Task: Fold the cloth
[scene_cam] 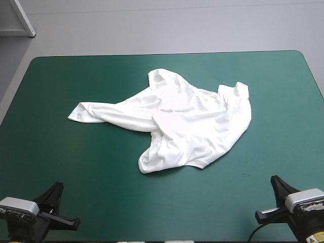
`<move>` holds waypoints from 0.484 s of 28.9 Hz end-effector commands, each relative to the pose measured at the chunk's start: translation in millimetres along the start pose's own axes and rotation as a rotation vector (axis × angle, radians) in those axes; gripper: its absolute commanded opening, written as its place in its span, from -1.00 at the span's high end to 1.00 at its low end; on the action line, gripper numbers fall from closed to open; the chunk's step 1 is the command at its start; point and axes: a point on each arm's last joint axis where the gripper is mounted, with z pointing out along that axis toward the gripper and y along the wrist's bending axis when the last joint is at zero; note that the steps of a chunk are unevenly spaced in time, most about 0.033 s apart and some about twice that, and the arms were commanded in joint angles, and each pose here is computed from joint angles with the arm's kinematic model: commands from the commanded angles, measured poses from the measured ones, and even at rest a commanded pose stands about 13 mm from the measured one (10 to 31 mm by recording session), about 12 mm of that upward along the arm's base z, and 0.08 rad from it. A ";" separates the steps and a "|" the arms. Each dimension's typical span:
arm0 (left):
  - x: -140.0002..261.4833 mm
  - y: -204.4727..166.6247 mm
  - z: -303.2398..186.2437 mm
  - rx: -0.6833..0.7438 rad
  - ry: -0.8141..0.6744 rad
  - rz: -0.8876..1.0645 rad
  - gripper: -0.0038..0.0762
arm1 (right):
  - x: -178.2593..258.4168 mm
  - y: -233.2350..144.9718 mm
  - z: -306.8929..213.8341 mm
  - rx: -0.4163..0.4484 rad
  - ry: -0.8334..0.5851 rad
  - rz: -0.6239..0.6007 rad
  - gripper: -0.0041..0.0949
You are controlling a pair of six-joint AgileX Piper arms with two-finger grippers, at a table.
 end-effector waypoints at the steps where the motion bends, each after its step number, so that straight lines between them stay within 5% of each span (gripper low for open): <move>1: -11.7 0.3 -5.1 -0.003 -0.100 -0.013 0.86 | -13.5 -0.9 -1.8 0.008 -0.080 0.007 0.95; 14: -11.5 0.2 -4.7 -0.001 -0.095 -0.027 0.86 | -13.5 -0.9 -1.8 0.008 -0.080 0.007 0.95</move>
